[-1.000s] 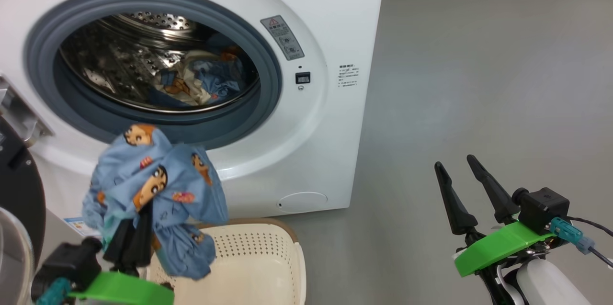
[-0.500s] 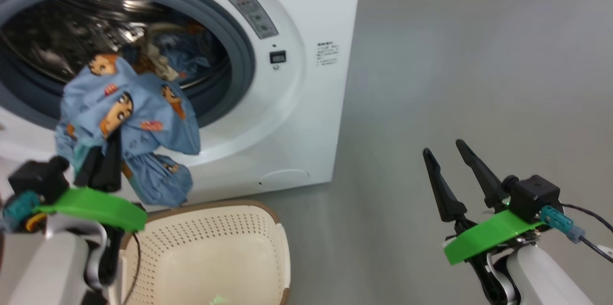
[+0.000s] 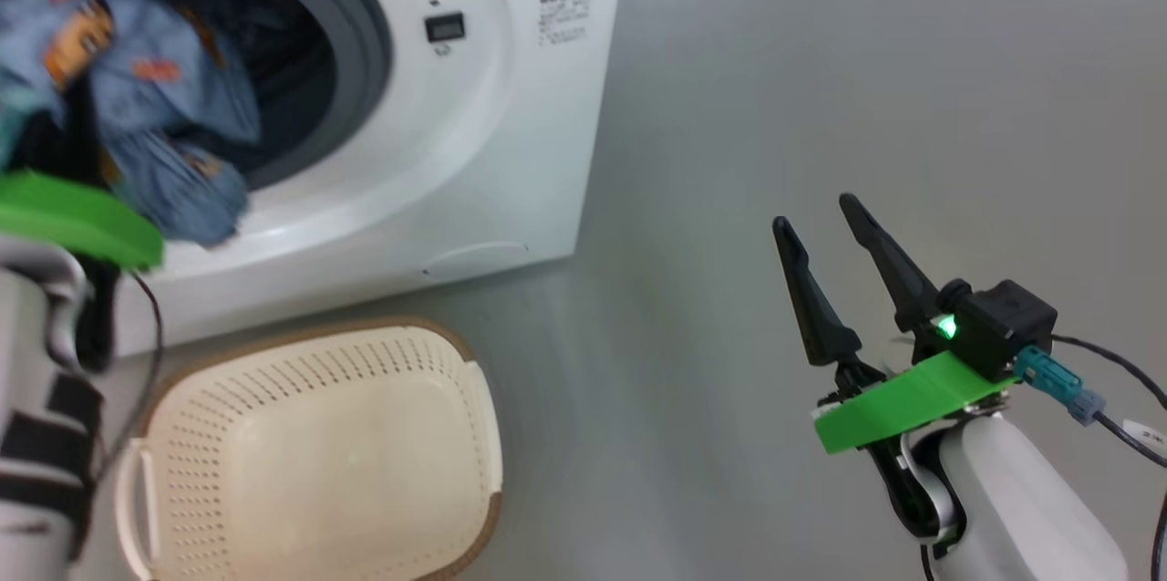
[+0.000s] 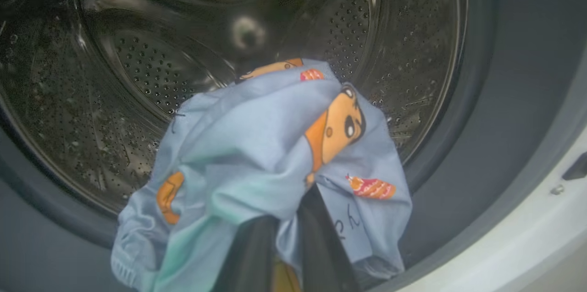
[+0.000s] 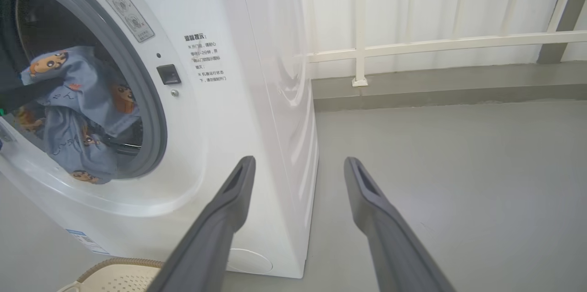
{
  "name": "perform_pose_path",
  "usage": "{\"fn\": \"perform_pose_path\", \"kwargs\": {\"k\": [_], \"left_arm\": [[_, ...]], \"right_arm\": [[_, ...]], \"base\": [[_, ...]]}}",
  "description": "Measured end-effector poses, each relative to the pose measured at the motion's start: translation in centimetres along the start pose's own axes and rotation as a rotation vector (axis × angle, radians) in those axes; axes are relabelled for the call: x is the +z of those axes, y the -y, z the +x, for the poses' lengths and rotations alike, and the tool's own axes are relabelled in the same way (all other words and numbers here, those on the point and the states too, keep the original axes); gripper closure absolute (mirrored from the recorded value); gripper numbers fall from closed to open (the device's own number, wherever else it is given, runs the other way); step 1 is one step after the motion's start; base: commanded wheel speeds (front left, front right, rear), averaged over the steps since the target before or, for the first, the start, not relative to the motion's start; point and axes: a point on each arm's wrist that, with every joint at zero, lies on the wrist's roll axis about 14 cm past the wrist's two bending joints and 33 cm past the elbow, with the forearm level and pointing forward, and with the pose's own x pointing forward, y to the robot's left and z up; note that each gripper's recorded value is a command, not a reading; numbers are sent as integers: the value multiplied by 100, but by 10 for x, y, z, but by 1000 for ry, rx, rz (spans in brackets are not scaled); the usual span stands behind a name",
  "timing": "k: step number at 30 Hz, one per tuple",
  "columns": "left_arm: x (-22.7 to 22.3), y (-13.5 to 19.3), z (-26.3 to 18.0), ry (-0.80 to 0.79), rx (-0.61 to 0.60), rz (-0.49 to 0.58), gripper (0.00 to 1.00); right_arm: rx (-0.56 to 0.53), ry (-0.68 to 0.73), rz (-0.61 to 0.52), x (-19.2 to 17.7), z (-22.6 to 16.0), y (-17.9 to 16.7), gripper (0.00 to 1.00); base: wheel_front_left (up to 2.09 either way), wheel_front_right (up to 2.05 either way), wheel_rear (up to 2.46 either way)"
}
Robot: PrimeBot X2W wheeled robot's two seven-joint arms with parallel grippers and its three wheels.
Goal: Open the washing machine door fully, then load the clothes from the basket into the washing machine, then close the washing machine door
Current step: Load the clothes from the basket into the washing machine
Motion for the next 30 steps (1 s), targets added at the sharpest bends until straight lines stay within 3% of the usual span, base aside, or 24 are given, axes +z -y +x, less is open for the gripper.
{"fn": "perform_pose_path", "kwargs": {"k": [15, 25, 27, 28, 29, 30], "left_arm": [[-34, -13, 89, -32, 12, 5, 100], [7, -14, 144, 155, 3, 4, 100], [-1, -11, 150, 155, 2, -5, 100], [-5, -11, 152, 153, 4, -9, 97], [-8, -11, 153, 152, 10, -25, 77], [-13, -10, 154, 141, 10, -25, 51]], "right_arm": [[-79, -72, -10, -35, 11, 26, 0], [-142, -131, -21, -58, 6, 45, 0], [-157, -143, -24, -62, 3, 49, 0], [-162, -146, -25, -63, 3, 51, 0], [-165, -150, -26, -65, 2, 52, 0], [-168, -152, -26, -65, 1, 53, 0]], "base": [[0, 0, 0], [0, 0, 0], [0, 0, 0], [0, 0, 0], [0, 0, 0], [0, 0, 0]]}}
